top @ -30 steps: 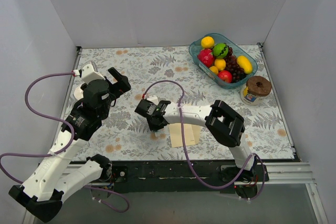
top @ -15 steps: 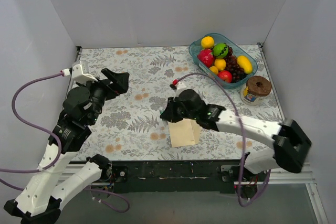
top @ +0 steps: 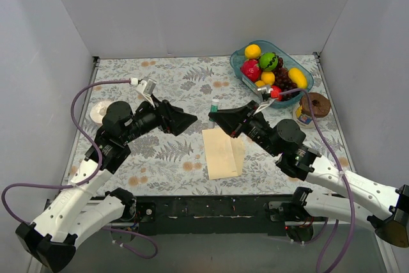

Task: Place the letter into the envelope and seal it
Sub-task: Open the solid glue cap.

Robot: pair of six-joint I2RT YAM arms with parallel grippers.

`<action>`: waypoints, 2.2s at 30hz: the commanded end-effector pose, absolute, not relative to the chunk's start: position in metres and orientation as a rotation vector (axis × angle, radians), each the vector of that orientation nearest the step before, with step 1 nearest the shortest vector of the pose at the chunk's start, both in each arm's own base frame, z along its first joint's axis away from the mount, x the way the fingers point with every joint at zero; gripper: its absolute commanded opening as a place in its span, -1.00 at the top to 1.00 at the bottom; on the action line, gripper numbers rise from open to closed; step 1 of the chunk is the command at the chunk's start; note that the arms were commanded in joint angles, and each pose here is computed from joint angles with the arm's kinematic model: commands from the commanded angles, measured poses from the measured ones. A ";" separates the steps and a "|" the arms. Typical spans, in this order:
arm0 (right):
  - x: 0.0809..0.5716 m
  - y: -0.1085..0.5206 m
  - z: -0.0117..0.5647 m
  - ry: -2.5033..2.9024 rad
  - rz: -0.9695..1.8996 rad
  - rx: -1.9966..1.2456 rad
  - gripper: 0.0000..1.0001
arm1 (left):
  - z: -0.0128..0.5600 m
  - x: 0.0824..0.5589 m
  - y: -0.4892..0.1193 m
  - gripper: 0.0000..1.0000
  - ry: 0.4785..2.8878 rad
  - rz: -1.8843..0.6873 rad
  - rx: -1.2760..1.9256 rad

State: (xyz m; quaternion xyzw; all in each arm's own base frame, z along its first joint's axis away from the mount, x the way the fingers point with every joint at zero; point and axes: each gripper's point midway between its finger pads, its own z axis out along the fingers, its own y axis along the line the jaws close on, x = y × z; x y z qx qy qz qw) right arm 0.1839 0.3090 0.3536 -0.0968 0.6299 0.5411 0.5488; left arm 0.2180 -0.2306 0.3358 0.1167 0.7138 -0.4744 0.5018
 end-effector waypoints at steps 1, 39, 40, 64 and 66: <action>0.188 0.297 0.385 1.384 1.306 -0.138 0.97 | 0.355 0.187 -0.244 -0.78 1.612 -1.297 0.459; 0.182 0.307 0.383 1.382 1.376 -0.161 0.97 | 0.352 0.196 -0.296 -0.22 1.619 -1.333 0.503; 0.182 0.308 0.382 1.383 1.375 -0.161 0.97 | 0.351 0.196 -0.297 -0.21 1.620 -1.333 0.503; 0.188 0.310 0.371 1.472 1.265 -0.223 0.79 | 0.339 0.196 -0.296 1.00 1.664 -1.294 0.543; 0.189 0.310 0.374 1.479 1.237 -0.243 0.61 | 0.331 0.195 -0.295 1.00 1.693 -1.275 0.558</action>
